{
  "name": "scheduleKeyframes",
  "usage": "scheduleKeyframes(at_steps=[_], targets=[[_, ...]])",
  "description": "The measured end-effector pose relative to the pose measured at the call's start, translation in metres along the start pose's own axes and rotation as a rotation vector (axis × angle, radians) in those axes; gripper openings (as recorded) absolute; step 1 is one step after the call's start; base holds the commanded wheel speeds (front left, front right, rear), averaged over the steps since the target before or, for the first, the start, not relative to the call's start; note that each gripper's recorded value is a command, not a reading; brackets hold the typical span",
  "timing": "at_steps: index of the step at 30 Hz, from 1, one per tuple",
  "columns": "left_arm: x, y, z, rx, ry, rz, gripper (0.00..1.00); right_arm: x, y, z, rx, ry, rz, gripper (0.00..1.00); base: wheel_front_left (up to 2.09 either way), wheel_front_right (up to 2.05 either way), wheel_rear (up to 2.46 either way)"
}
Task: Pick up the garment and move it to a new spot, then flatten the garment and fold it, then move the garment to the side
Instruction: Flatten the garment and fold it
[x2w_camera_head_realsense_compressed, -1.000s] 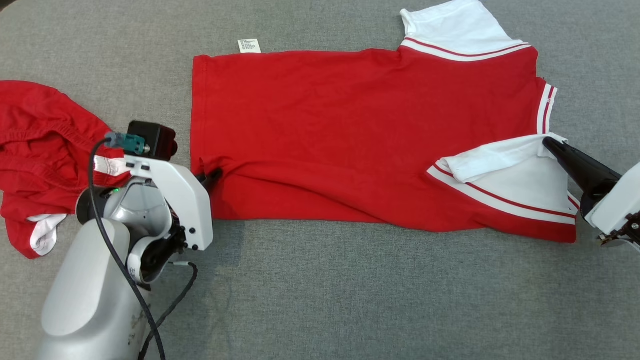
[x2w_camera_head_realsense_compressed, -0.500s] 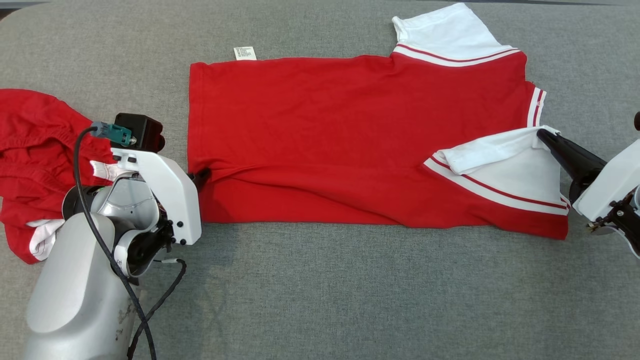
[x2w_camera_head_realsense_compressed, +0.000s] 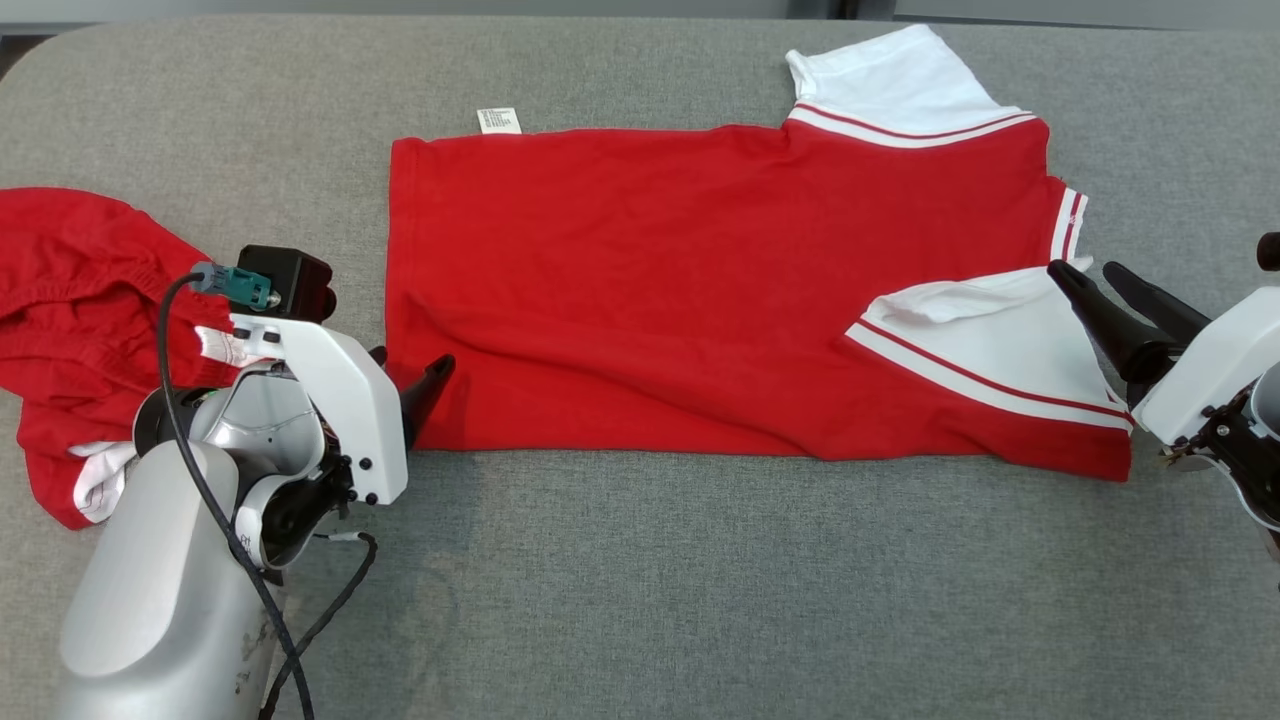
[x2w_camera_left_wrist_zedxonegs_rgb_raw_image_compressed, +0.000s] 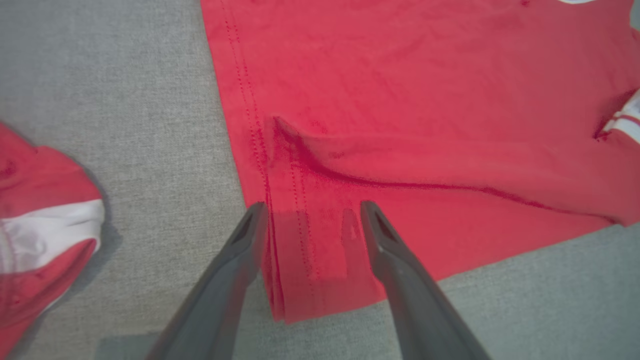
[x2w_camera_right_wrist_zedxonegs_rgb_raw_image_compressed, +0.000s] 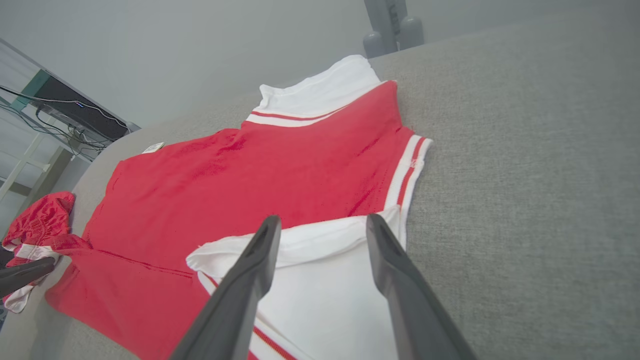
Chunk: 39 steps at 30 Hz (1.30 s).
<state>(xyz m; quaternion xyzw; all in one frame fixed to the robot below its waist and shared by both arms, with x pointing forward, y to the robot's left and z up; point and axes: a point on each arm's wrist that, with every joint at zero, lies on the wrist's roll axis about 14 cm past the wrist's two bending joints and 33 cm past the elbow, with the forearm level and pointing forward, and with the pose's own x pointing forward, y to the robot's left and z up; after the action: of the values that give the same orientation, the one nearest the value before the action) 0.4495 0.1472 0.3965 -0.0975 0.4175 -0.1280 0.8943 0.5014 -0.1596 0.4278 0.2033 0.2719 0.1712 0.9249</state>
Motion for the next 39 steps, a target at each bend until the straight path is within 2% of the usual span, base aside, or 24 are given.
scheduleKeyframes(at_steps=[9,19,29,34,39], targets=[[-0.023,0.004,0.009,0.021,-0.098,0.026,1.00,-0.019,0.004,0.031,-0.028,-0.151,0.003,1.00,0.00,0.00,0.00],[-0.049,0.002,0.001,0.033,-0.249,0.055,1.00,-0.051,-0.004,0.022,-0.048,-0.183,-0.028,1.00,0.00,0.00,0.00],[-0.047,-0.001,-0.009,-0.003,-0.330,0.076,1.00,-0.057,-0.030,-0.025,-0.031,-0.045,-0.121,1.00,0.00,0.00,0.00],[-0.038,0.003,-0.015,0.019,-0.321,0.098,1.00,-0.045,-0.031,-0.043,-0.007,0.043,-0.135,1.00,0.00,0.00,0.00],[-0.028,0.006,-0.028,0.014,-0.248,0.109,1.00,-0.038,-0.035,-0.057,0.001,0.127,-0.155,1.00,0.00,0.00,0.00]])
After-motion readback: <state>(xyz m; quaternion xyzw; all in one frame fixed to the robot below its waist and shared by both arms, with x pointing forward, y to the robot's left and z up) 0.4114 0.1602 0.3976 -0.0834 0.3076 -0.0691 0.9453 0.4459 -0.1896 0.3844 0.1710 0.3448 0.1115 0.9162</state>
